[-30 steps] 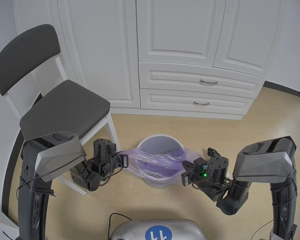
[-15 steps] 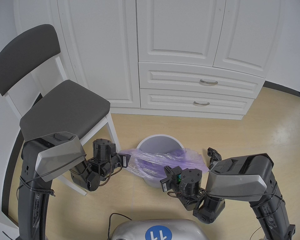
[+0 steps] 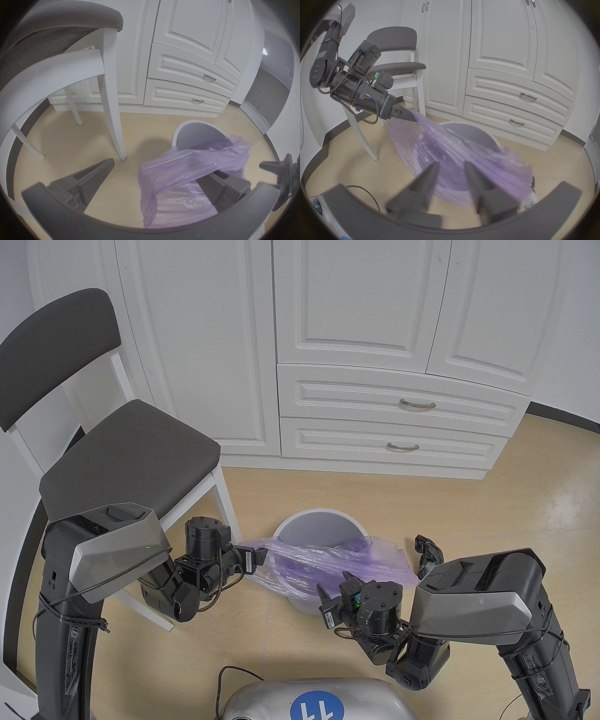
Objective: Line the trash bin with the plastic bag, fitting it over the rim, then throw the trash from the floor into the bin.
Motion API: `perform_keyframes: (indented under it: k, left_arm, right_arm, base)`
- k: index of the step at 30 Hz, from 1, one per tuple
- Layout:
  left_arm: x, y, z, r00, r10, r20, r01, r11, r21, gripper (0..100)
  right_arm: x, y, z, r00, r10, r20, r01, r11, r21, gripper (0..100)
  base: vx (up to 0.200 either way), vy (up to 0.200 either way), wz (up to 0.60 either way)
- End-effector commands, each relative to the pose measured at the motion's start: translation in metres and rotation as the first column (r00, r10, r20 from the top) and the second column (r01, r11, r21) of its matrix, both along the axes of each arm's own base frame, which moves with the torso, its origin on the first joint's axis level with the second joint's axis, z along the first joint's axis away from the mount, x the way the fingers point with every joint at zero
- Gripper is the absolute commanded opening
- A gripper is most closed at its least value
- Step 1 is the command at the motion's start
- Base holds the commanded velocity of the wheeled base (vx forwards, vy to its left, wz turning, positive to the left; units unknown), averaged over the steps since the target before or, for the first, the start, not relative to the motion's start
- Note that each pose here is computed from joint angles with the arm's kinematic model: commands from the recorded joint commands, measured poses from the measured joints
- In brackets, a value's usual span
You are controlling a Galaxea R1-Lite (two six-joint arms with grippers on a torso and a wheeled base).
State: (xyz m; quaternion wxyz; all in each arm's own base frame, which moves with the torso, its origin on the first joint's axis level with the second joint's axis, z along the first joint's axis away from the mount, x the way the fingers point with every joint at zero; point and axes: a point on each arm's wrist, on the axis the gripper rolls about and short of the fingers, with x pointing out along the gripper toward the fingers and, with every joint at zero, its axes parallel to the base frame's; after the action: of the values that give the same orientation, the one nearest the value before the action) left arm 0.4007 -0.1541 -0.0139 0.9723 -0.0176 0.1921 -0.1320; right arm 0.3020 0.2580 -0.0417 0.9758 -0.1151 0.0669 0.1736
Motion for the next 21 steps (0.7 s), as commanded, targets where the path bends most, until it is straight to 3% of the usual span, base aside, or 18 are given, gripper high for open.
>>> perform_keyframes:
  k: [1, 7, 10, 11, 12, 14, 16, 17, 18, 21]
  left_arm:
    - [0.000, 0.000, 0.001, 1.000, 0.002, 0.003, -0.002, 1.000, -0.001, 100]
    - [-0.001, 0.001, 0.001, 1.000, 0.003, -0.001, -0.003, 1.000, 0.002, 100]
    - [-0.001, 0.001, 0.001, 1.000, 0.002, 0.000, -0.002, 1.000, 0.004, 100]
    - [-0.001, 0.001, 0.001, 1.000, 0.002, 0.001, -0.002, 1.000, 0.005, 100]
    - [-0.001, 0.001, 0.001, 1.000, 0.002, 0.001, -0.002, 1.000, 0.005, 100]
    - [-0.001, 0.000, 0.001, 1.000, 0.001, 0.003, -0.001, 1.000, 0.006, 100]
    - [-0.001, 0.000, 0.002, 1.000, 0.000, 0.009, 0.000, 1.000, 0.004, 100]
    - [-0.001, 0.000, 0.002, 1.000, 0.000, 0.009, 0.000, 1.000, 0.004, 100]
    - [-0.001, 0.000, 0.004, 1.000, -0.001, 0.022, 0.001, 1.000, 0.000, 100]
    - [-0.002, 0.000, 0.004, 1.000, -0.002, 0.024, 0.002, 1.000, 0.001, 100]
  right_arm:
    - [0.000, 0.000, 0.006, 1.000, -0.002, 0.019, 0.001, 1.000, 0.017, 100]
    - [0.000, -0.007, 0.023, 0.998, 0.051, 0.038, -0.052, 0.998, 0.018, 100]
    - [0.012, -0.016, 0.037, 0.991, 0.098, 0.093, -0.096, 0.995, -0.018, 100]
    - [0.029, -0.029, 0.053, 0.972, 0.156, 0.177, -0.142, 0.986, -0.092, 100]
    - [0.031, -0.030, 0.054, 0.969, 0.162, 0.184, -0.146, 0.984, -0.098, 100]
    - [0.044, -0.038, 0.068, 0.956, 0.218, 0.194, -0.175, 0.961, -0.216, 100]
    - [0.045, -0.038, 0.071, 0.961, 0.241, 0.139, -0.196, 0.941, -0.277, 100]
    - [0.045, -0.038, 0.071, 0.961, 0.241, 0.139, -0.196, 0.941, -0.277, 100]
    - [0.047, -0.037, 0.068, 0.962, 0.257, 0.095, -0.213, 0.919, -0.331, 100]
    - [0.054, -0.039, 0.060, 0.959, 0.271, 0.078, -0.213, 0.879, -0.426, 100]
  base:
    - [0.000, 0.000, 0.00]
    - [0.000, 0.000, 0.00]
    - [0.000, 0.000, 0.00]
    - [0.000, 0.000, 0.00]
    - [0.000, 0.000, 0.00]
    - [0.000, 0.000, 0.00]
    - [0.000, 0.000, 0.00]
    - [0.000, 0.000, 0.00]
    - [0.000, 0.000, 0.00]
    - [0.000, 0.000, 0.00]
